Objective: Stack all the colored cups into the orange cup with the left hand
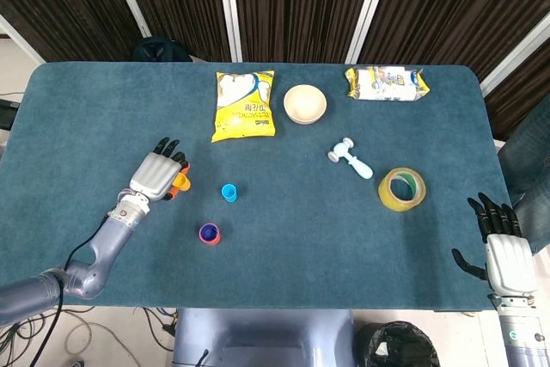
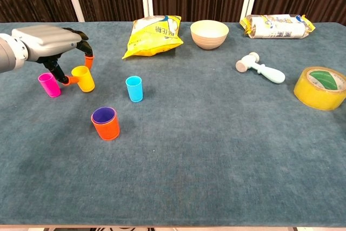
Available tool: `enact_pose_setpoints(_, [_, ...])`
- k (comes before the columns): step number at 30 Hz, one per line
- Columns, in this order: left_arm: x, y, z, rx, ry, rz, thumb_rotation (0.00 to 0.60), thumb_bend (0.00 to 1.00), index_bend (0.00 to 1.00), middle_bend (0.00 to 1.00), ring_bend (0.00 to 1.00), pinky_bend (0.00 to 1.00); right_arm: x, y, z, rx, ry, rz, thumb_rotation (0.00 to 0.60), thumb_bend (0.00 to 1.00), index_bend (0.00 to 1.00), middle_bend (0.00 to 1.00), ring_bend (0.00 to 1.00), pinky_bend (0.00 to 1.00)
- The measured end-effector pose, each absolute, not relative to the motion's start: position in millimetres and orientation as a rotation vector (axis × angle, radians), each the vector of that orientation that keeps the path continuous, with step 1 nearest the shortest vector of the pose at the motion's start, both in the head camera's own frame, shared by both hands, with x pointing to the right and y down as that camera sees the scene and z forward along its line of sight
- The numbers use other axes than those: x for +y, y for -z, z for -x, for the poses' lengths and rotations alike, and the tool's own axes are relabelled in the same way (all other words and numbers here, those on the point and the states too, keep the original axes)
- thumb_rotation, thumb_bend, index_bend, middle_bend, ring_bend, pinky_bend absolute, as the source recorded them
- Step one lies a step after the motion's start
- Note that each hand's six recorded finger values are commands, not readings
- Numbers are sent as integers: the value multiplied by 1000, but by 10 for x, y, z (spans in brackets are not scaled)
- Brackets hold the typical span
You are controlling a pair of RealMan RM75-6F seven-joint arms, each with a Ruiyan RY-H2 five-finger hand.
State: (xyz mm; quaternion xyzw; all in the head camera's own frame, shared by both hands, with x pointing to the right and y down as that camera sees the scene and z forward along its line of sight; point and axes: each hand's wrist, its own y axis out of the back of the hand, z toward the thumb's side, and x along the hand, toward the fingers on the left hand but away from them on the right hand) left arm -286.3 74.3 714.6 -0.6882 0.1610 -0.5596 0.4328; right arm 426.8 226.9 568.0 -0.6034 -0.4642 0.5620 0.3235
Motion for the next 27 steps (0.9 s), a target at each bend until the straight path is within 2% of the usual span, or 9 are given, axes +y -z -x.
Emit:
enact_pose_setpoints(10, [770,-6832,2688,448,1305,1783,600,337,473,257,0,5,2275,-5692,-4253,-1212,-1477,1586,600,325,89,44,96,3])
enact_pose_setpoints(20, [1131,-6305,2248,353,1118,1883,600,335,467,246,0,3,2273,-5670,-4248,-1219,-1469,1588,600,324,89,44,97,3])
enact_pose_setpoints(27, [1320,-6198,2124,263,1086,1874,600,335,467,245,0,2,2260,-5638,-4273,-1233,-1464,1580,600,324,89,44,96,2])
